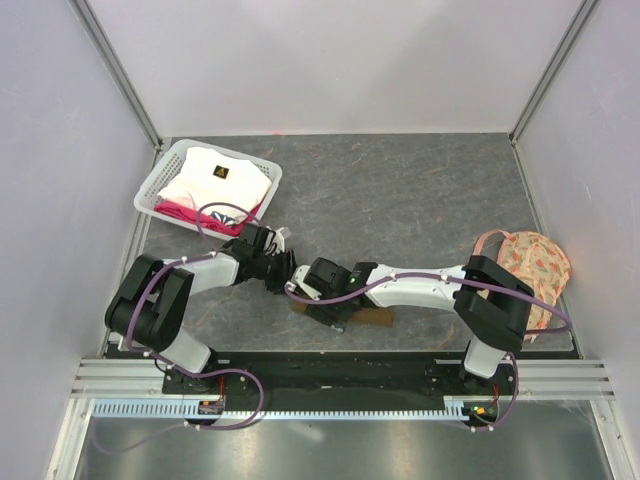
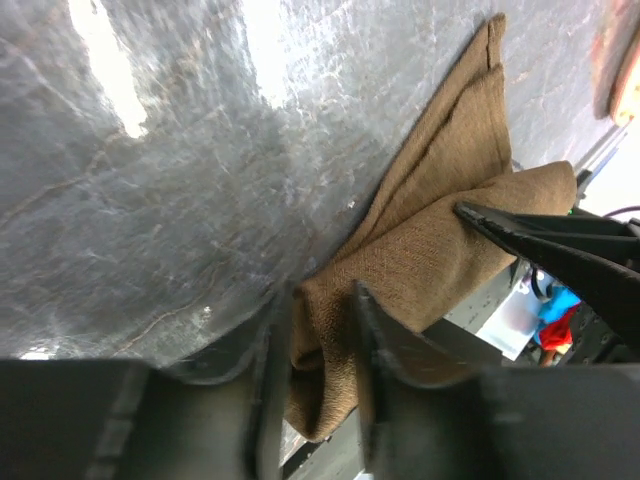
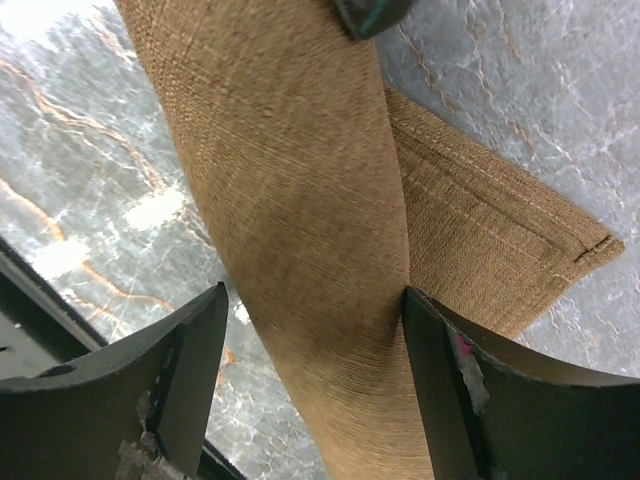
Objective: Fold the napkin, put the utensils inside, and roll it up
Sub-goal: Roll the napkin with the utensil
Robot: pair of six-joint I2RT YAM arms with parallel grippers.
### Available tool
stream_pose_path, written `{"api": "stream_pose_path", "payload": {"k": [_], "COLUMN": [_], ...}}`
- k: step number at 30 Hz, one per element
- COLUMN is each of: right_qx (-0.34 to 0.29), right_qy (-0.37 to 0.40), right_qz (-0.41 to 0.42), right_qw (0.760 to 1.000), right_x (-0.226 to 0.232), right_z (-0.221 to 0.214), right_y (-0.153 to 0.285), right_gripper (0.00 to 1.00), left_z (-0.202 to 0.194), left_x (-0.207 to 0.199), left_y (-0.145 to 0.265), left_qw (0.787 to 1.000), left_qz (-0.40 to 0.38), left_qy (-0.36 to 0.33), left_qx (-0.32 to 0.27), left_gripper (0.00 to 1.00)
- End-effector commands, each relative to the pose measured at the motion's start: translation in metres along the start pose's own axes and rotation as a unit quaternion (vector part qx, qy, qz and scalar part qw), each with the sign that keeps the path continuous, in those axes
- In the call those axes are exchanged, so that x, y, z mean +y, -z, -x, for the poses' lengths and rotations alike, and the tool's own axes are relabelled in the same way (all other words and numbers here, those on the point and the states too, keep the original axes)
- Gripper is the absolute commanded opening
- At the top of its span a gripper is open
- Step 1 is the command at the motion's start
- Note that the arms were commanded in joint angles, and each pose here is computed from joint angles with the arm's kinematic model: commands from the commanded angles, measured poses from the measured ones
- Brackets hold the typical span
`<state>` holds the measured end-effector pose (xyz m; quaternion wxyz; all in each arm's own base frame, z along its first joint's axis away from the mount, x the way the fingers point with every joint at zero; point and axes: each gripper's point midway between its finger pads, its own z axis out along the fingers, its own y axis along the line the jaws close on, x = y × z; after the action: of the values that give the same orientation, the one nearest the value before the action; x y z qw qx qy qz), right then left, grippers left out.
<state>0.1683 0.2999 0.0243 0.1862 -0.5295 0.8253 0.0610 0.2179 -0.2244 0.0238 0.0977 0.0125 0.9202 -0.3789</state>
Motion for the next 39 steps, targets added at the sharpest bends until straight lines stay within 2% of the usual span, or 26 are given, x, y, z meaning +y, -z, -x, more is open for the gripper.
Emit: {"api": "stream_pose_path", "payload": {"k": [1,3,6,7,10,13,26,30,34,39], "right_qx": [0.018,0.024,0.031,0.034,0.033,0.04,0.06,0.078,0.086,0.083], "right_qy": [-0.006,-0.01,-0.014,-0.014,-0.018,-0.025,-0.105,-0.13,-0.167,-0.201], "right_qz": [0.005,0.018,0.037,0.036,0.07,0.098,0.248,0.286,0.327,0.378], "right_qw": [1.0,0.999,0.999,0.999,0.997,0.994,0.961,0.946,0.926,0.9], "right_x": [-0.001,0.001,0.005,0.004,0.014,0.02,0.025,0.023,0.02,0.02], "right_z": [-0.012,-0.016,-0.02,-0.02,-0.017,-0.017,-0.008,-0.014,-0.017,-0.012], "right_y": [-0.012,-0.014,-0.015,-0.014,-0.011,-0.008,0.013,0.013,0.011,0.01], "right_gripper": [0.75,0.72,0.62,0.56,0.49,0.44,0.4,0.41,0.42,0.42], "left_z": [0.024,0.029,0.039,0.039,0.04,0.036,0.011,0.006,-0.006,-0.01], "left_x": [-0.012,-0.009,-0.01,-0.008,-0.005,-0.002,-0.011,-0.033,-0.046,-0.043], "left_y": [0.01,0.014,0.023,0.025,0.031,0.035,0.056,0.061,0.057,0.049], "left_qw": [0.999,0.998,0.995,0.994,0.993,0.991,0.984,0.977,0.975,0.979], "left_qz": [0.006,0.027,0.045,0.051,0.063,0.068,0.013,-0.055,-0.107,-0.109], "left_qy": [-0.035,-0.036,-0.044,-0.043,-0.041,-0.038,-0.062,-0.093,-0.114,-0.109], "left_qx": [-0.038,-0.051,-0.078,-0.081,-0.095,-0.104,-0.166,-0.182,-0.155,-0.136], "left_gripper": [0.48,0.55,0.61,0.62,0.64,0.64,0.64,0.67,0.68,0.66]}}
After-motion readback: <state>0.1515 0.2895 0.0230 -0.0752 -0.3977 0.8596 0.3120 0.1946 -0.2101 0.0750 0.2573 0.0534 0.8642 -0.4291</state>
